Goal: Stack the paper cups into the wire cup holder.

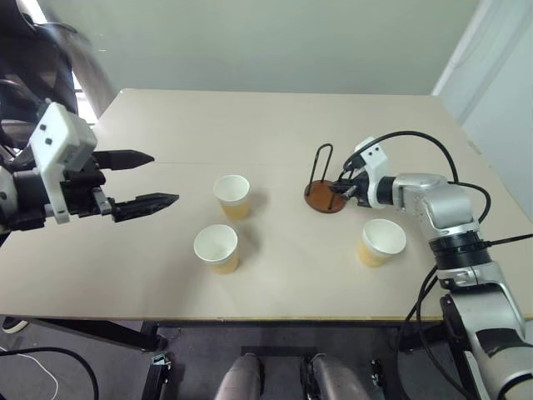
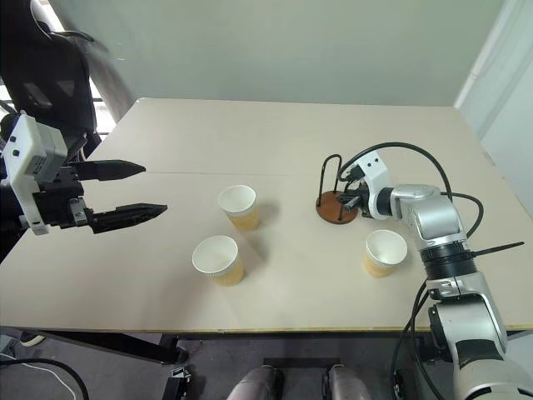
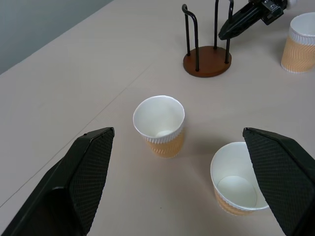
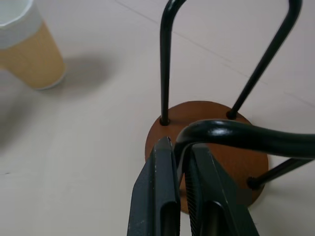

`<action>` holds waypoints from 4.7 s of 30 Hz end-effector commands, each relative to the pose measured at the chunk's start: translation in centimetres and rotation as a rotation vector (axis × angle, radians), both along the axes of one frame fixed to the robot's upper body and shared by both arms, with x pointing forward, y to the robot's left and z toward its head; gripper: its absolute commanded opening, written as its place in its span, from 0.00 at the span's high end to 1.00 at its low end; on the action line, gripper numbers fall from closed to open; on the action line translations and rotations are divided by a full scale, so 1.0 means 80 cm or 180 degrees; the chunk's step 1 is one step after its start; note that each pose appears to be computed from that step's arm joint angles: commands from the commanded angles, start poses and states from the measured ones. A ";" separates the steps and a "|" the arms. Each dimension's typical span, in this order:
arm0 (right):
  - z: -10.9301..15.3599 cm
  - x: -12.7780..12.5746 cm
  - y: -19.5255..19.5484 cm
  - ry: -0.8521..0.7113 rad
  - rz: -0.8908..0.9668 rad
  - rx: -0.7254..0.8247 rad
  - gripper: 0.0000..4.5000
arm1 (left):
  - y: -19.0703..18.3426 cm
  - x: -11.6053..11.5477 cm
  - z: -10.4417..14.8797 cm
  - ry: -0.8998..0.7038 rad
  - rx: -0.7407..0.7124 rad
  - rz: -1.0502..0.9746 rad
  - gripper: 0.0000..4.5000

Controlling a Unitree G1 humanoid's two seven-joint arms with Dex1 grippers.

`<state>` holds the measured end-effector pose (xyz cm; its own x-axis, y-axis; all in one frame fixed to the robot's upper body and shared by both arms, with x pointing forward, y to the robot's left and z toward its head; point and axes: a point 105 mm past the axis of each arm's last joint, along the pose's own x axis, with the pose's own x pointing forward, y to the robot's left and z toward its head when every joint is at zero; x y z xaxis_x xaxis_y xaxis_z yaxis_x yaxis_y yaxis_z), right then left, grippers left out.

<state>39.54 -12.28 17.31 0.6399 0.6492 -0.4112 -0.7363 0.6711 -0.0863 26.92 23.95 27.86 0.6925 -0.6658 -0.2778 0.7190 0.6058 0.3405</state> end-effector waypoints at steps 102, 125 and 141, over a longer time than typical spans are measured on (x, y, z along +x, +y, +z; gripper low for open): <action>0.002 -0.152 -0.091 -0.0078 0.2157 -0.2366 0.01 | -0.064 -0.042 -0.011 0.0498 0.0289 -0.1015 0.00; -0.002 -0.150 -0.080 -0.0130 0.2506 -0.2443 0.99 | -0.058 -0.038 -0.008 0.0448 0.0257 -0.0934 0.00; 0.170 -0.131 0.018 -0.1862 0.3542 -0.2415 0.99 | -0.042 -0.053 -0.029 0.0801 0.0512 -0.0895 0.00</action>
